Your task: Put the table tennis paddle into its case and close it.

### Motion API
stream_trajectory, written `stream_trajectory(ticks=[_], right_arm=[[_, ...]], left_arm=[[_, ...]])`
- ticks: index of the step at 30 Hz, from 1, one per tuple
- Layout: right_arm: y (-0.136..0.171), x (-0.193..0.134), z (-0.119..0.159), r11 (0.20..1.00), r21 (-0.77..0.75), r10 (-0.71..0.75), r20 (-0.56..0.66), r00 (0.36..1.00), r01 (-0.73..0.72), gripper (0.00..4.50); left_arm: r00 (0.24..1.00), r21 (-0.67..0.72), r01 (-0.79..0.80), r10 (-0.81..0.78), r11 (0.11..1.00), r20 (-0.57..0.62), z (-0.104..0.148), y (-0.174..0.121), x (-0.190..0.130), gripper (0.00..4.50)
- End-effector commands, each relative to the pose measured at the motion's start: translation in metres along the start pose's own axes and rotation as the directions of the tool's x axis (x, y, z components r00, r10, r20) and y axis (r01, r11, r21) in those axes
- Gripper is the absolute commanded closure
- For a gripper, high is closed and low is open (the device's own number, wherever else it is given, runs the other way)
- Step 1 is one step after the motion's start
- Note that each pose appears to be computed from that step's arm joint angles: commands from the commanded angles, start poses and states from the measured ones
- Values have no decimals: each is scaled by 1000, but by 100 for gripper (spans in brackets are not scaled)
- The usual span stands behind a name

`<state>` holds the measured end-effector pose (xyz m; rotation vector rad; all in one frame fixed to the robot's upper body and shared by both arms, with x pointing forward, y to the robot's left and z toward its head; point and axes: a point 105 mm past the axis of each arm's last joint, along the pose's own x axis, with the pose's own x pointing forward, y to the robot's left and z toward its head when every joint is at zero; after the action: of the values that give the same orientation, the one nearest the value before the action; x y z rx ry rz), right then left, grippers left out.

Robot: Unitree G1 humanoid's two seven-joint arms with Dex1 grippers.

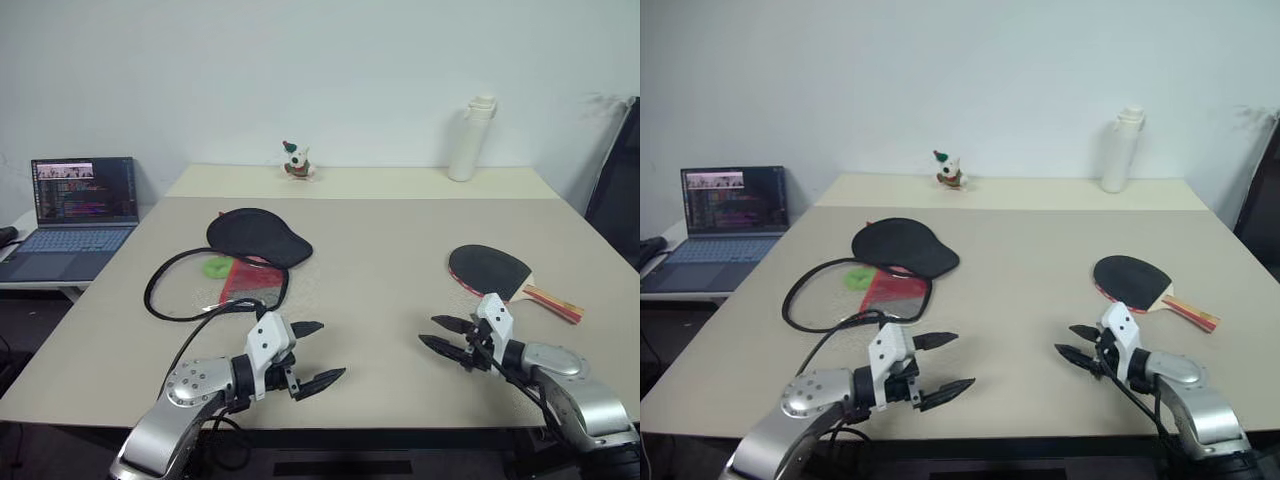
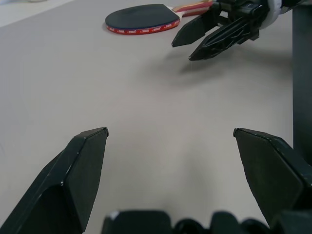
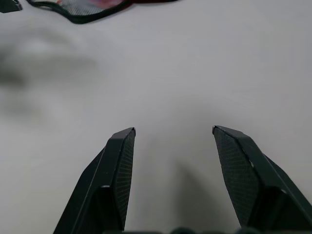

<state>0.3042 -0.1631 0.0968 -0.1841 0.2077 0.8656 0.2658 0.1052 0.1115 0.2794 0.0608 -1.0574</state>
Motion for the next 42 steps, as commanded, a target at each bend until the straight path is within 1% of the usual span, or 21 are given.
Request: stream_trajectory(ticks=[1,4,7,10,11,14,18,21,23,27,30,33,38,40,42], right_arm=[[-1,-10,12,999,-44,0,11,1000,1,171],[-5,-14,12,998,-45,-31,6,1000,31,171],[-1,-16,19,998,-63,-29,12,1000,30,171],[0,-19,24,996,-77,-46,20,999,47,171],[1,-21,24,996,-76,-50,19,999,51,171],[4,-19,21,996,-69,-52,17,999,53,171],[1,-8,26,996,-65,-51,56,997,55,171],[12,5,29,997,-66,-25,71,997,30,171],[11,5,31,997,-73,-10,81,997,16,171],[6,5,35,997,-73,-28,97,995,35,171],[6,8,37,996,-78,-25,106,994,34,171],[4,11,40,997,-76,-23,125,992,33,171],[10,14,39,997,-71,-20,132,991,29,171],[12,15,39,997,-69,-19,135,991,29,171],[14,16,48,997,-74,-5,156,988,17,171]], left_arm=[[1000,2,-10,10,1000,28,1,-3,9,0],[998,10,-47,47,999,53,3,2,15,0],[989,7,-119,118,993,87,11,15,18,0],[979,26,-187,184,982,90,12,30,18,0],[973,25,-219,217,975,73,9,37,18,0],[945,39,-327,326,944,39,1,59,10,0],[903,62,-428,426,901,47,2,85,2,0],[868,74,-497,495,865,37,-2,107,-10,0],[848,89,-529,530,844,22,-4,121,-9,0],[780,101,-621,626,777,-26,-9,150,-18,0],[766,98,-635,641,766,-49,-13,159,-17,0],[757,111,-645,652,756,-44,-8,172,-2,0],[778,159,-617,627,771,-25,1,181,14,0],[784,172,-604,619,778,-50,-1,186,18,0],[774,155,-607,624,780,-110,-11,195,18,0]])
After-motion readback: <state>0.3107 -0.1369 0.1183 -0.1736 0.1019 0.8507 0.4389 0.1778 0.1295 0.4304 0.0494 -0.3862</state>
